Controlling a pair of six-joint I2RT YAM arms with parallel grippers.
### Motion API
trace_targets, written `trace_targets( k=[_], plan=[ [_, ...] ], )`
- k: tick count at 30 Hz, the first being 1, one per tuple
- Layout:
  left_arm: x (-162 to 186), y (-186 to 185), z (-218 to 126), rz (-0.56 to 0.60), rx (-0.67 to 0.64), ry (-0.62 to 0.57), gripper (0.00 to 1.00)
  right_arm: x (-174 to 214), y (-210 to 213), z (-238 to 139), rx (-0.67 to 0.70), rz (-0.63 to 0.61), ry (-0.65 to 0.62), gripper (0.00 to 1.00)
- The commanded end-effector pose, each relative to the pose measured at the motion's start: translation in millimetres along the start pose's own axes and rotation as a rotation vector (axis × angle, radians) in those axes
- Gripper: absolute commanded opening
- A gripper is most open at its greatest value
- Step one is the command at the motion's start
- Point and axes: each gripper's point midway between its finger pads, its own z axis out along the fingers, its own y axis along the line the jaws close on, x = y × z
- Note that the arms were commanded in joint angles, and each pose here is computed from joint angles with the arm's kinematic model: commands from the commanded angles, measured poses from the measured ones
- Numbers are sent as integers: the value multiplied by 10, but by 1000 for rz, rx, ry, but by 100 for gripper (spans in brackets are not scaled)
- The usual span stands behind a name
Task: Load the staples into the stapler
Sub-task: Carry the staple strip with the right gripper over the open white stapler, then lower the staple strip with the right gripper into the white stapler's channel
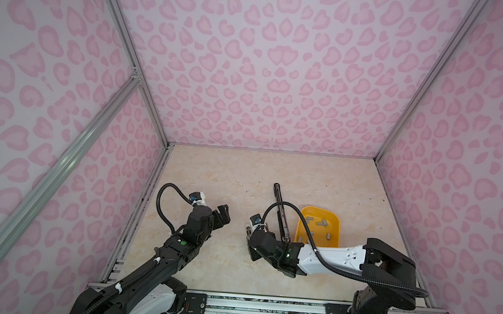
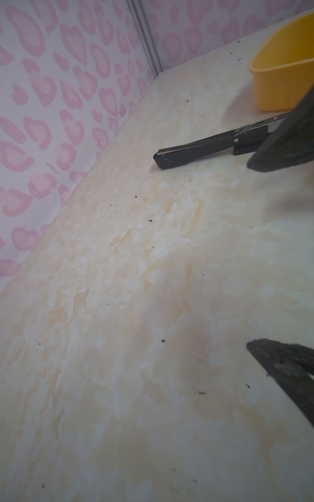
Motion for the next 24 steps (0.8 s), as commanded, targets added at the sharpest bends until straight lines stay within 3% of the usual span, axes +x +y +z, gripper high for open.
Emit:
trace_targets(
  k=[1, 24],
  plan=[
    [-78, -36, -17, -4, 8, -26, 97, 42, 23, 38, 9, 17, 11, 1],
    [-73, -25, -15, -3, 5, -27, 97, 207, -44, 158, 100, 42, 63, 0]
  ],
)
